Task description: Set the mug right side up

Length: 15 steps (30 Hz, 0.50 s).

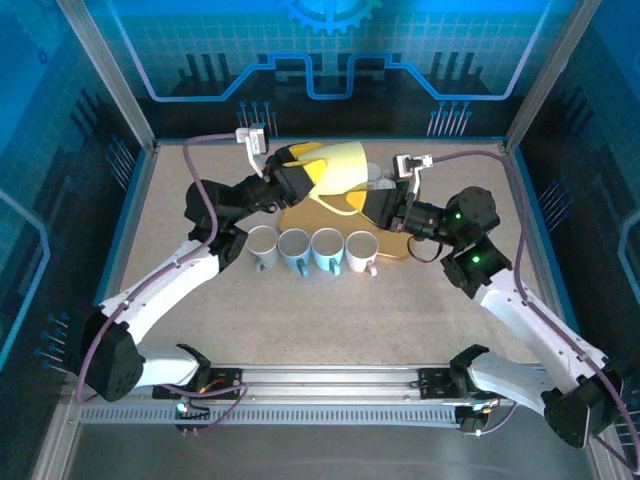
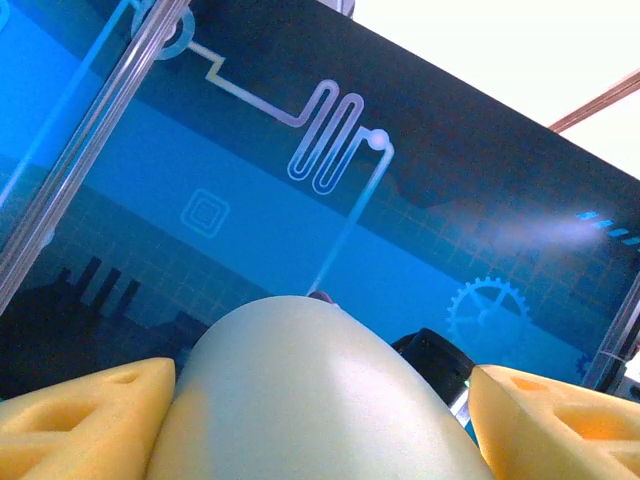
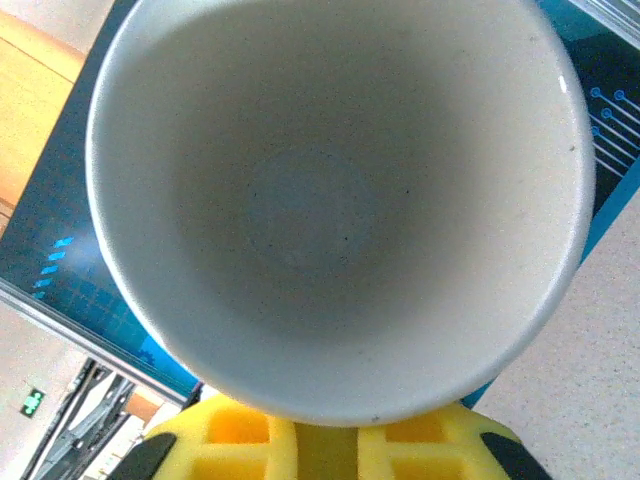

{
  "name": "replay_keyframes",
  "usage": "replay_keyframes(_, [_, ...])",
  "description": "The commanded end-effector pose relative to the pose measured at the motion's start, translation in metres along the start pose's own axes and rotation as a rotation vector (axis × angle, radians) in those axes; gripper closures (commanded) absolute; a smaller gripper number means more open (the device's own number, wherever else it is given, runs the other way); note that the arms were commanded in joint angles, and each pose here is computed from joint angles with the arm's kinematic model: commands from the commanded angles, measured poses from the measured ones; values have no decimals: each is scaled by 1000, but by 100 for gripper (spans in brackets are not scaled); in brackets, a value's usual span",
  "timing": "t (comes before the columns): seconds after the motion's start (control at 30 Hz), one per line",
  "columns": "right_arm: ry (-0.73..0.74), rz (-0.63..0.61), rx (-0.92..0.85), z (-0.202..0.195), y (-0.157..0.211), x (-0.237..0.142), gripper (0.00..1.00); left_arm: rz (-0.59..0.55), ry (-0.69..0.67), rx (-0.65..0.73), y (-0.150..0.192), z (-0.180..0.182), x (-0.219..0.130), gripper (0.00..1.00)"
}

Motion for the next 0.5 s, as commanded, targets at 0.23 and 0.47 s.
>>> replay_keyframes(0.23, [95,-105,-160,17,16,-32,100,95,-130,62,3,-41,-30,4])
replay_keyframes(0.47, [596,-119,-406,4,44,-84,100,238,-440,167,2,-67,-77,1])
Point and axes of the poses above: each hand's point on the last joint's axis, 136 mm out from that joint toward the fingers, its own x axis out along the fingers, its own z axis along the line the jaws close on, y = z × x, the point moved 10 cm from there along -x, back along the fingers, and after that the axes turned 8 degrees about x, right-handed, at the moved point
